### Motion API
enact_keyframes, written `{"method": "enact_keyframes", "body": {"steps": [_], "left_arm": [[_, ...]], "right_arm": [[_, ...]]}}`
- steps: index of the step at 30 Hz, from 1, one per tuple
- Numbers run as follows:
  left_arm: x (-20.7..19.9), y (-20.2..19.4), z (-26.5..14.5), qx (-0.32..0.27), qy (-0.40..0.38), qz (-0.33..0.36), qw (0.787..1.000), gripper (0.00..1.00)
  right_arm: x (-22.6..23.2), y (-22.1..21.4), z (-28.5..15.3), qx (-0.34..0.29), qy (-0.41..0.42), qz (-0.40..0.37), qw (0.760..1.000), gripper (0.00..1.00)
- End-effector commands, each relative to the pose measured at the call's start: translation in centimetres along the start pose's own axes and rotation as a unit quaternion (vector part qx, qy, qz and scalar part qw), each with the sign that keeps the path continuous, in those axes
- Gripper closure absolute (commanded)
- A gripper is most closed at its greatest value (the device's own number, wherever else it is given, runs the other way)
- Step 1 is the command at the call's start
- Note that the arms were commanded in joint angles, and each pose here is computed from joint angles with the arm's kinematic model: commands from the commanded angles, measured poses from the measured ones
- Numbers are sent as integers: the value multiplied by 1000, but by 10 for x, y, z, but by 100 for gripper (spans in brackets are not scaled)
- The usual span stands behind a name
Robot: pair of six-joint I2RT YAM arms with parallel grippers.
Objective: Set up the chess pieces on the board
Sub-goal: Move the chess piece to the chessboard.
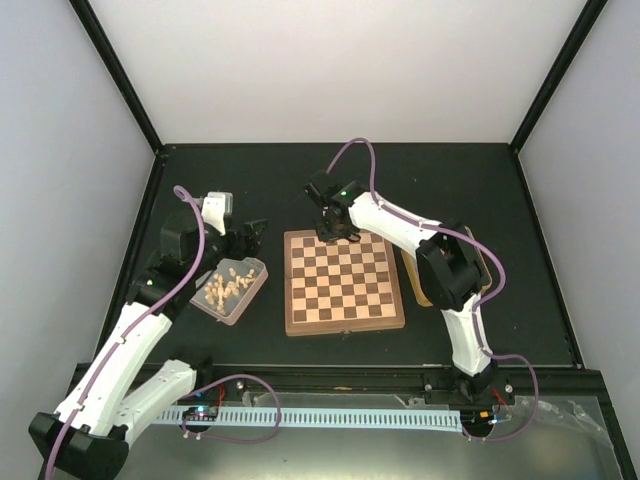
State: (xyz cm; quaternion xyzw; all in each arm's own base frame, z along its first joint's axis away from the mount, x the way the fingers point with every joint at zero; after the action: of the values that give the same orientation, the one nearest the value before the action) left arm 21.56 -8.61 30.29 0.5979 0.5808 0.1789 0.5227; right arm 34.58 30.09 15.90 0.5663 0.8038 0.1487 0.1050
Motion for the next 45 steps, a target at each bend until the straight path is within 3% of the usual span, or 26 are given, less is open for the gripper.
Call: {"method": "enact_keyframes", "body": {"steps": [1,17,27,45], "left_arm": [[3,-1,0,2,10,-1,1000,6],[4,-1,1,3,10,-2,1000,6],[4,-1,1,2,11,-3,1000,6],[4,-1,1,2,10,-3,1000,6]], "right_arm": [[2,5,0,-3,-8,-9,1000,83],[3,7,-2,5,-10,-21,1000,71],[6,8,-2,3,7,-20,1000,81],[5,8,-6,-5,3,-18,1000,81]]}}
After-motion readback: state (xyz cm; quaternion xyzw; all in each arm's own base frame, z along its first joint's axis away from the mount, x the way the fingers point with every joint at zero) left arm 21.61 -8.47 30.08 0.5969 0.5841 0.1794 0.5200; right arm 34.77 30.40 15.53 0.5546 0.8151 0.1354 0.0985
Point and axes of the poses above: each gripper's point midway between its finger pads, its own z axis out along the fingers, its own x axis along the line the jaws close on, y = z × x, the point moved 8 cm from there along -z, back along the fingers, and after that the axes turned 4 degrees about -z, right-handed, at the moved point
